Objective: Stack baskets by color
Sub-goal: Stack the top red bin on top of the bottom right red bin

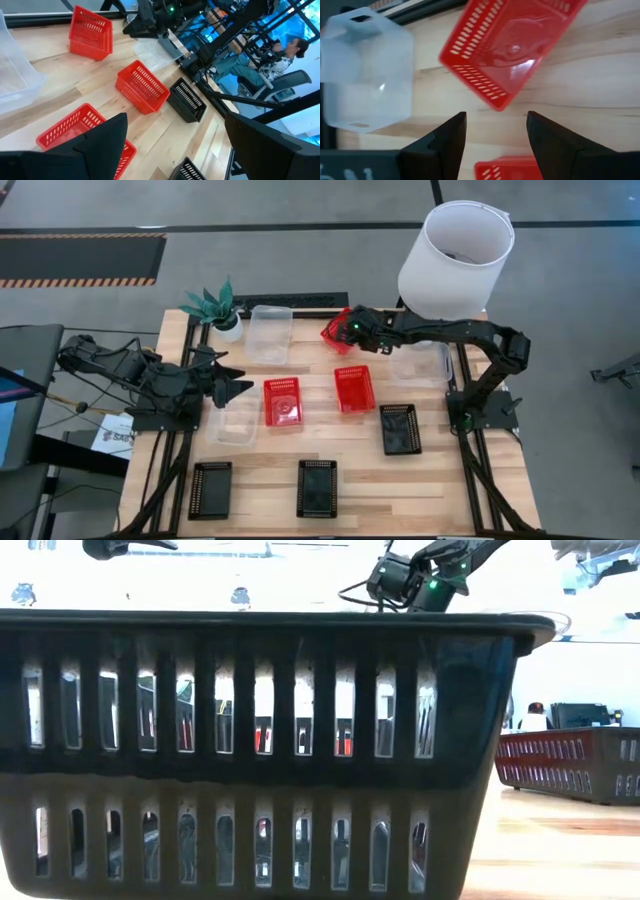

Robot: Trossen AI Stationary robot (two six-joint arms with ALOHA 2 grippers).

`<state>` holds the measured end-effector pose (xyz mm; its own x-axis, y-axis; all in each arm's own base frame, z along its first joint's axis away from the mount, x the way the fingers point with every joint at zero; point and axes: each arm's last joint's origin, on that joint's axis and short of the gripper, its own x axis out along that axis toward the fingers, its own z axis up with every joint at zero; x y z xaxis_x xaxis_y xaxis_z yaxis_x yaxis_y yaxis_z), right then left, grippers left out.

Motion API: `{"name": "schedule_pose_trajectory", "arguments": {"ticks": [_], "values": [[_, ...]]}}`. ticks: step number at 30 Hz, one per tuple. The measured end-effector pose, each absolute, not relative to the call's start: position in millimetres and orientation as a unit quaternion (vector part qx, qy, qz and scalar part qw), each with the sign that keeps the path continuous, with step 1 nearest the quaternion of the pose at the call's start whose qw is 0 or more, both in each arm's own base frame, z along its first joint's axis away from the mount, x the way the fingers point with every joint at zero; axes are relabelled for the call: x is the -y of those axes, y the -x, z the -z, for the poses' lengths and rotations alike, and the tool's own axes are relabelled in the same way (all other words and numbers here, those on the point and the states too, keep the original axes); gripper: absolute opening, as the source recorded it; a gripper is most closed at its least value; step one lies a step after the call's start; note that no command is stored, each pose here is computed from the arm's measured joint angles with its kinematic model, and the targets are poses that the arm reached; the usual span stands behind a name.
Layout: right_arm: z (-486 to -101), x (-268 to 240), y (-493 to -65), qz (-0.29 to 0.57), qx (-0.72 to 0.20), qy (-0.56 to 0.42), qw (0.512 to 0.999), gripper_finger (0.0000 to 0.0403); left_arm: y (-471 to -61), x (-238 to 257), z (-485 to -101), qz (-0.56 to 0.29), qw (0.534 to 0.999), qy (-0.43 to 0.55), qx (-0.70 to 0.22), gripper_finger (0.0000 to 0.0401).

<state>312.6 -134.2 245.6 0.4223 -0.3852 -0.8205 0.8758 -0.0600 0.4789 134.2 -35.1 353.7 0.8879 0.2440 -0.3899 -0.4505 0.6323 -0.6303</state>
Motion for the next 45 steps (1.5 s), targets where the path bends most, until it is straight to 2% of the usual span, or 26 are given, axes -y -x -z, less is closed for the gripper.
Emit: {"name": "schedule_pose_trajectory", "arguments": {"ticks": [7, 10, 24, 45], "values": [[-231.5, 139.2, -321.8, 0.509, -0.209, -0.551, 0.627, 0.0229, -134.1, 35.1, -353.7, -0.195, 0.892, 0.386, -0.134, 0.0322], [-218.1, 139.2, -323.1, 0.517, -0.233, -0.547, 0.616, 0.0229, -134.0, 35.0, -353.8, -0.196, 0.892, 0.386, -0.133, 0.0322], [-224.3, 142.4, -321.3, 0.525, -0.216, -0.533, 0.627, 0.0215, -134.3, 34.6, -354.5, -0.204, 0.888, 0.393, -0.123, 0.0322], [-223.2, 142.2, -321.2, 0.525, -0.224, -0.526, 0.631, 0.0216, -134.5, 34.4, -354.6, -0.209, 0.883, 0.404, -0.117, 0.0322]]}}
